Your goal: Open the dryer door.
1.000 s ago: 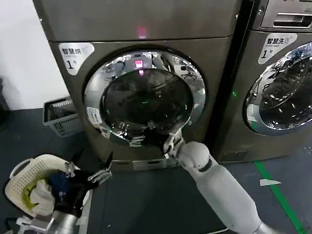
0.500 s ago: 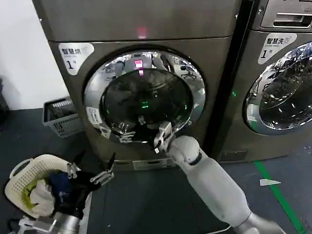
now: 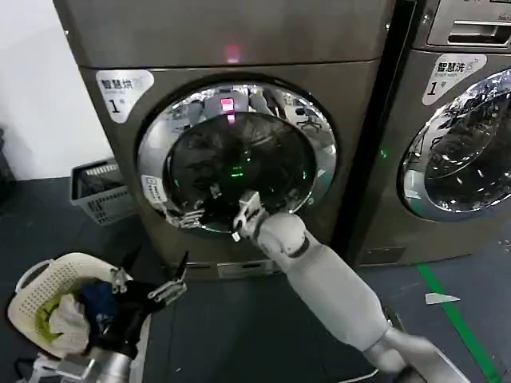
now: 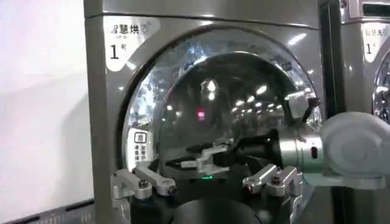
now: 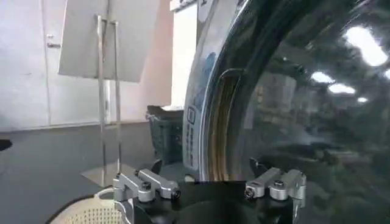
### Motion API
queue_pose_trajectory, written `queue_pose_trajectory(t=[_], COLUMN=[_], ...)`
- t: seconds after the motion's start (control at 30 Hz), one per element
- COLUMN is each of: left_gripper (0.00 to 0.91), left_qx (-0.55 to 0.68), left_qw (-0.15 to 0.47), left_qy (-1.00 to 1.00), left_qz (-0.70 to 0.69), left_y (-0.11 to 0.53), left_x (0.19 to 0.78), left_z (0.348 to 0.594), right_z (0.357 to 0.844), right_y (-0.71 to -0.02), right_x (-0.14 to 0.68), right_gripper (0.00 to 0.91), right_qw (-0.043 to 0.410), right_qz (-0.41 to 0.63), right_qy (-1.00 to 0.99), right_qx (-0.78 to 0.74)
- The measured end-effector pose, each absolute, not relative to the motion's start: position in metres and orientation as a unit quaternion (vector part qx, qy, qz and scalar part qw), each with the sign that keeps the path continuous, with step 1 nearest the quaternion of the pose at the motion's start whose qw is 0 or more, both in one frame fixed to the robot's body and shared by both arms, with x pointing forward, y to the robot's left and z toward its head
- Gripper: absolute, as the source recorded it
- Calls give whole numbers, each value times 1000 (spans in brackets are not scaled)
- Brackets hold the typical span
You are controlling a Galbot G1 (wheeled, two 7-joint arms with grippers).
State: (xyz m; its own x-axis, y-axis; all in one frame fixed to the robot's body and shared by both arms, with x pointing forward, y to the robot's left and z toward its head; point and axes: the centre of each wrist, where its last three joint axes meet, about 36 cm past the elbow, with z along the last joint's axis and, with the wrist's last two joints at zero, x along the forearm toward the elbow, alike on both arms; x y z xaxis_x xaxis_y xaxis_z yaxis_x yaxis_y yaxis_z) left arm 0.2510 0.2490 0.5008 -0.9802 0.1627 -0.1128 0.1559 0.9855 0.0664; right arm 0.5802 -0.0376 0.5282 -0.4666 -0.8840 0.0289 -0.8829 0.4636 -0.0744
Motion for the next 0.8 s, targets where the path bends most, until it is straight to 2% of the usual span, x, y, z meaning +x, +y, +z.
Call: queue_pose_trajectory(t=[0.8], left_gripper=[907], left_qx=[77], left_qw=[61], left_qy=[995], left_qz=[36], left_y=[248], left_x=[250], left_z=[497], right_z=[518], right_y=[27], right_x=[597], right_gripper=[907], right_qw=[5], right_qz=[-61], right_qy=[815], right_qx=[-576])
